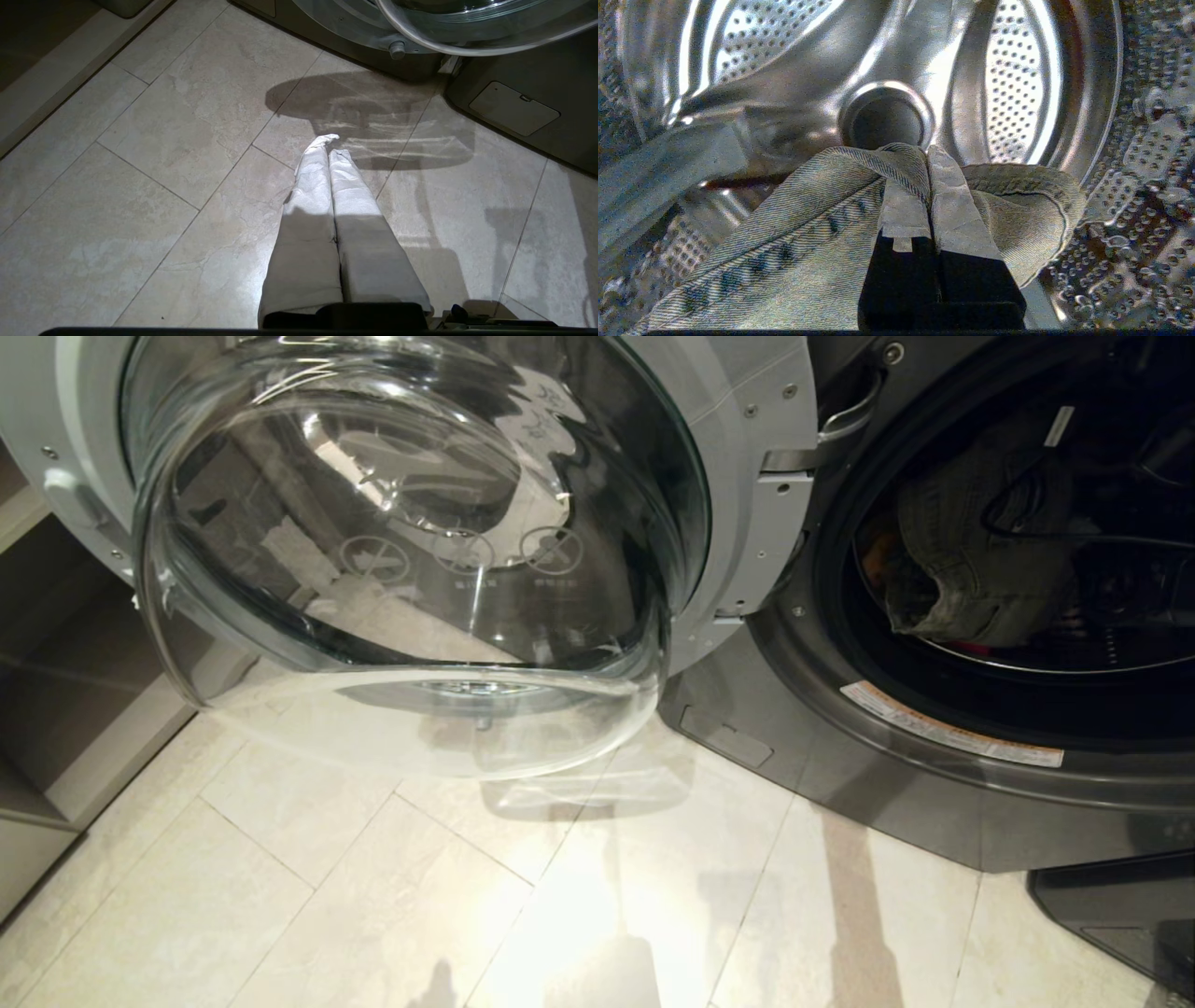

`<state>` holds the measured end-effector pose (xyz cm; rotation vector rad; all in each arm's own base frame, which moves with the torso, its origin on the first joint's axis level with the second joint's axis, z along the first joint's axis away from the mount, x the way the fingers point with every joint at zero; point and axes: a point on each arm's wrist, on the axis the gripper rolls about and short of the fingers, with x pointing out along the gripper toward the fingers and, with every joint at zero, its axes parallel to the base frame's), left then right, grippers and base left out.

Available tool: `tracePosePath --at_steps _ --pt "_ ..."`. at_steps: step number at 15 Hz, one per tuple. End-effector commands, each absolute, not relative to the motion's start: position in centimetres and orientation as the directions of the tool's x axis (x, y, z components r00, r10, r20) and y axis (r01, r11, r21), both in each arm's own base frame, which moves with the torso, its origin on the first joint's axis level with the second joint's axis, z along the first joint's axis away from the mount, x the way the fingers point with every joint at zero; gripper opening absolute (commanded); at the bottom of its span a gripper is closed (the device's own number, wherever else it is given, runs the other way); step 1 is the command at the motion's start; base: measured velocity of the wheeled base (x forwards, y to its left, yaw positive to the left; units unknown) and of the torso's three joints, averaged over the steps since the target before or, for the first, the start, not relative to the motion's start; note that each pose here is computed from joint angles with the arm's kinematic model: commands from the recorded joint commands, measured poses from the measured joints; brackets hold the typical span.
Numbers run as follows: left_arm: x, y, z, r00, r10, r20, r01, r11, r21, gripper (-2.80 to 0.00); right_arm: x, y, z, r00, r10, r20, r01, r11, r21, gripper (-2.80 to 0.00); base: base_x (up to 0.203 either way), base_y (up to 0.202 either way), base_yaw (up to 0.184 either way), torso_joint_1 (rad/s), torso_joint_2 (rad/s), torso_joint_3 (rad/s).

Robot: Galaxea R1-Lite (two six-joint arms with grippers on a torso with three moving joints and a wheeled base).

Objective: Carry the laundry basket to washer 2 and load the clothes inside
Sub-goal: Place the clothes into the washing machine

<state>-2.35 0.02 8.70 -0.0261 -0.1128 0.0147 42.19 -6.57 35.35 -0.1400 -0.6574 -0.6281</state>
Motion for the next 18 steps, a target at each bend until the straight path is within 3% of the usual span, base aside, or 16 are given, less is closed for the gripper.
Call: tracePosePath --at_steps 1,6,7,13,18 --pt "-2.0 0.0 7.6 0.997 0.017 0.073 -0.015 1.000 -0.027 -2.80 42.8 -6.6 34.3 0.638 -0.501 0.586 0.591 0.806 0.045 -2.80 0.000 0.000 0.000 0.000 0.00 0.000" --pt "-2.0 0.0 7.6 0.997 0.017 0.073 -0.015 1.000 -0.027 -2.80 43.5 -6.6 33.1 0.703 -0.493 0.512 0.593 0.805 -0.039 -2.80 0.000 0.000 0.000 0.000 0.00 0.000" --pt "-2.0 0.0 7.6 0.997 0.017 0.073 -0.015 1.000 -0.027 -2.80 43.6 -6.5 32.9 0.707 -0.492 0.507 0.591 0.806 -0.042 0.00 0.000 0.000 0.000 0.000 0.00 0.000" --pt "-2.0 0.0 7.6 0.997 0.017 0.073 -0.015 1.000 -0.027 -2.80 43.4 -6.5 28.9 0.793 -0.488 0.364 0.562 0.817 -0.129 0.00 0.000 0.000 0.000 0.000 0.00 0.000" --pt "-2.0 0.0 7.6 0.997 0.017 0.073 -0.015 1.000 -0.027 -2.80 35.0 -4.5 30.9 0.887 -0.354 0.297 0.409 0.900 -0.150 0.00 0.000 0.000 0.000 0.000 0.00 0.000"
